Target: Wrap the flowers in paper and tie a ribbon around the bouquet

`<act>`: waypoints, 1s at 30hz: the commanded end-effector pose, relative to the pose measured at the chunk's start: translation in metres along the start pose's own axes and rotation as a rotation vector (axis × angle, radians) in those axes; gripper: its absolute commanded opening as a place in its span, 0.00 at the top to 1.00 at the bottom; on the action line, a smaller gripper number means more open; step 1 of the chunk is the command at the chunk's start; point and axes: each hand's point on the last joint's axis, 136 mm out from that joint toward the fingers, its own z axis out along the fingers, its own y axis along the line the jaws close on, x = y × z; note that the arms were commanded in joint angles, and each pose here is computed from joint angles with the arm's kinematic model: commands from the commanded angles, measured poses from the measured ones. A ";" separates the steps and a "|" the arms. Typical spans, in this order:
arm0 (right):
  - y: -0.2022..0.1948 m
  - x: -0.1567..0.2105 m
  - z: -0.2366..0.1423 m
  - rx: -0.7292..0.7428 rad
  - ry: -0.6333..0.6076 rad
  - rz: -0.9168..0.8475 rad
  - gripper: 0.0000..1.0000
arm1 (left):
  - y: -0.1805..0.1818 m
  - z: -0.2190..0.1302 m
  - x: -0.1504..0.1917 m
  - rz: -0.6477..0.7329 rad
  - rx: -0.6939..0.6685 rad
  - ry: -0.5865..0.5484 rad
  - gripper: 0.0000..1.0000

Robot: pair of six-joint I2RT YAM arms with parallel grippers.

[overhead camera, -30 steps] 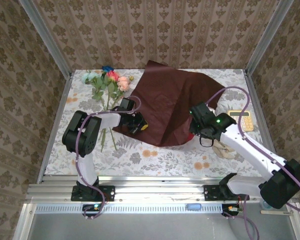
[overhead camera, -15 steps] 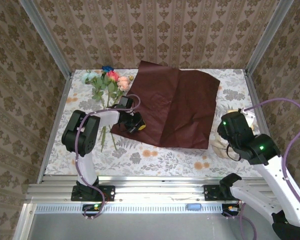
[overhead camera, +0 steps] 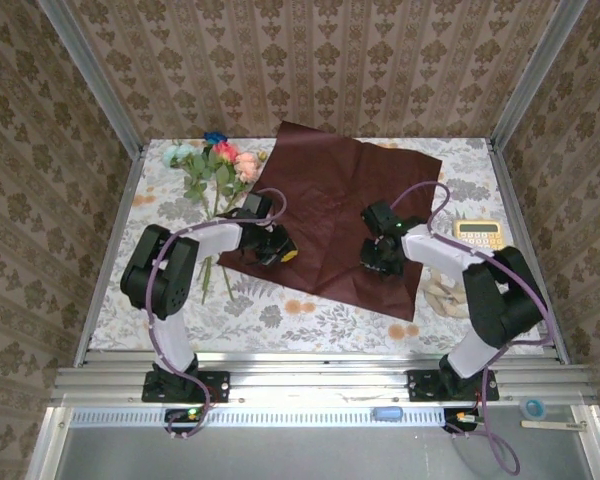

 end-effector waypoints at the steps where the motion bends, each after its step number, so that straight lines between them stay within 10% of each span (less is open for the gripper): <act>1: -0.009 0.027 0.013 -0.004 0.106 0.004 0.74 | 0.007 0.003 -0.005 -0.022 0.008 0.017 0.89; 12: -0.028 0.112 0.010 -0.024 0.222 0.043 0.73 | 0.009 0.002 -0.039 0.000 -0.001 0.040 0.86; 19: -0.017 0.114 -0.002 -0.059 0.222 0.130 0.71 | -0.007 -0.066 -0.060 0.110 -0.058 -0.097 0.66; 30: 0.018 0.130 0.001 -0.164 0.295 0.323 0.66 | 0.065 -0.151 -0.119 0.215 -0.357 -0.209 0.63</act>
